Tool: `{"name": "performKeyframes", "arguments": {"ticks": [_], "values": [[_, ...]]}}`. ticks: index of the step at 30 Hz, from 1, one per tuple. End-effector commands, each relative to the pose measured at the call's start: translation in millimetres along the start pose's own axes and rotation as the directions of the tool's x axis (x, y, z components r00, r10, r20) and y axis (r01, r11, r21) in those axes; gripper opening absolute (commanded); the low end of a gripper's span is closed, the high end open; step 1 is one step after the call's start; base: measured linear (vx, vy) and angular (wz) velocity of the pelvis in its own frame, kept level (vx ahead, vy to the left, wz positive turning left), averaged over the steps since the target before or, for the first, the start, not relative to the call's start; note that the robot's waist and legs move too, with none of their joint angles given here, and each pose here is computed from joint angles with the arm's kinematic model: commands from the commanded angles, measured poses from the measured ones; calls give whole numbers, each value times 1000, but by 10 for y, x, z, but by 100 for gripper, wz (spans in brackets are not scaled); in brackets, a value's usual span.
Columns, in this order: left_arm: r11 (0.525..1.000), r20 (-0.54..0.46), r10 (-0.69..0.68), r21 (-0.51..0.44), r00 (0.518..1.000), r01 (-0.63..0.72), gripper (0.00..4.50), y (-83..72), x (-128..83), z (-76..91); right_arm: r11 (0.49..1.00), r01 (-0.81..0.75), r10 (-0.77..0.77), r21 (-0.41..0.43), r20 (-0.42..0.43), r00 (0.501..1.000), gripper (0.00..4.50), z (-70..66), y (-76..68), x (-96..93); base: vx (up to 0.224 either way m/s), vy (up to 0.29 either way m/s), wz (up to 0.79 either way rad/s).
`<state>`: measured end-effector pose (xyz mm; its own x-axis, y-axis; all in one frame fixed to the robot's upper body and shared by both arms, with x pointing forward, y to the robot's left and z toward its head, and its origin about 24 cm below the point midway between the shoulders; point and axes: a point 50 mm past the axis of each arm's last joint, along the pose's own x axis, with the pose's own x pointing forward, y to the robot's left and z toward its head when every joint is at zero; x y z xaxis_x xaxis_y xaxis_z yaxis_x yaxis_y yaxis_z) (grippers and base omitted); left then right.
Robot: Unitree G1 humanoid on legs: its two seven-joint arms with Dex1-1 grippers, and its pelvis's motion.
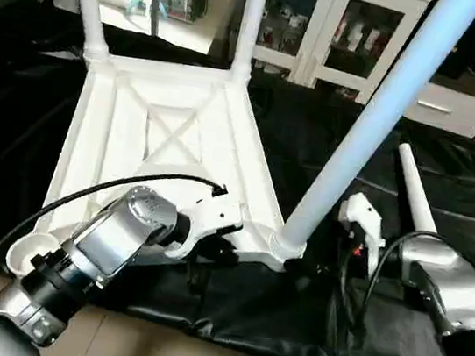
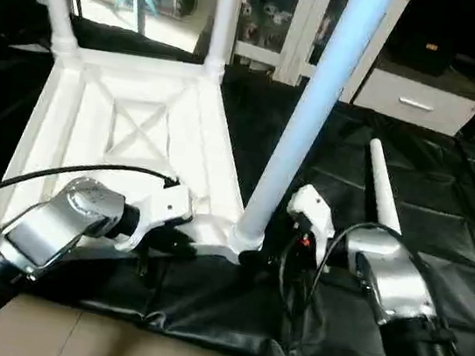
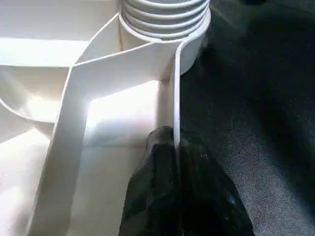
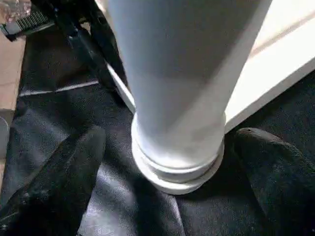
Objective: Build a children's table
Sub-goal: Rotate leg to tighten
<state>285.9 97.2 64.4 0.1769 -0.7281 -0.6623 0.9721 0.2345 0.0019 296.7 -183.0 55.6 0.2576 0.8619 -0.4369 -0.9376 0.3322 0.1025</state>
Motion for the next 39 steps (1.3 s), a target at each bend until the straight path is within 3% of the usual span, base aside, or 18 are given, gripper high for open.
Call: {"name": "performKeyframes", "arguments": {"ticks": [1,9,10,14,15,20,21,26,35,38,39], "values": [[997,5,-81,14,997,81,0,-116,69,35,999,12,-13,-37,-20,1000,448,18,-35,-11,0,0,0],[996,-5,-83,18,996,84,0,-124,62,25,999,-16,16,-39,6,1000,448,31,-35,4,0,0,0],[996,-5,-83,18,996,84,0,-124,62,25,999,-16,16,-39,6,1000,421,31,-35,4,0,0,0],[996,-10,-85,17,996,85,0,-129,62,20,999,-32,32,-35,15,999,407,22,-29,10,0,0,0],[996,-11,-86,17,996,86,0,-130,63,17,999,-37,37,-34,15,999,378,17,-24,13,0,0,0],[996,-16,-88,15,996,88,0,-132,61,10,999,-43,44,-33,22,999,367,14,-22,22,0,0,0],[996,-17,-88,15,996,88,0,-132,59,8,998,-44,45,-33,22,999,337,15,-21,22,0,0,0],[996,-20,-90,14,996,91,0,-135,57,2,998,-59,60,-32,23,998,293,12,-11,34,0,0,0],[996,-26,-91,12,996,91,0,-137,53,-7,997,-77,77,-25,14,997,272,-26,22,56,0,0,0],[998,-15,-65,4,998,65,0,-110,66,1,1000,9,-9,-12,20,1000,272,-53,-15,93,0,0,0],[1000,15,1,-23,1000,0,0,-48,105,44,989,143,-143,18,-17,990,271,-131,-85,146,0,0,0]]}}
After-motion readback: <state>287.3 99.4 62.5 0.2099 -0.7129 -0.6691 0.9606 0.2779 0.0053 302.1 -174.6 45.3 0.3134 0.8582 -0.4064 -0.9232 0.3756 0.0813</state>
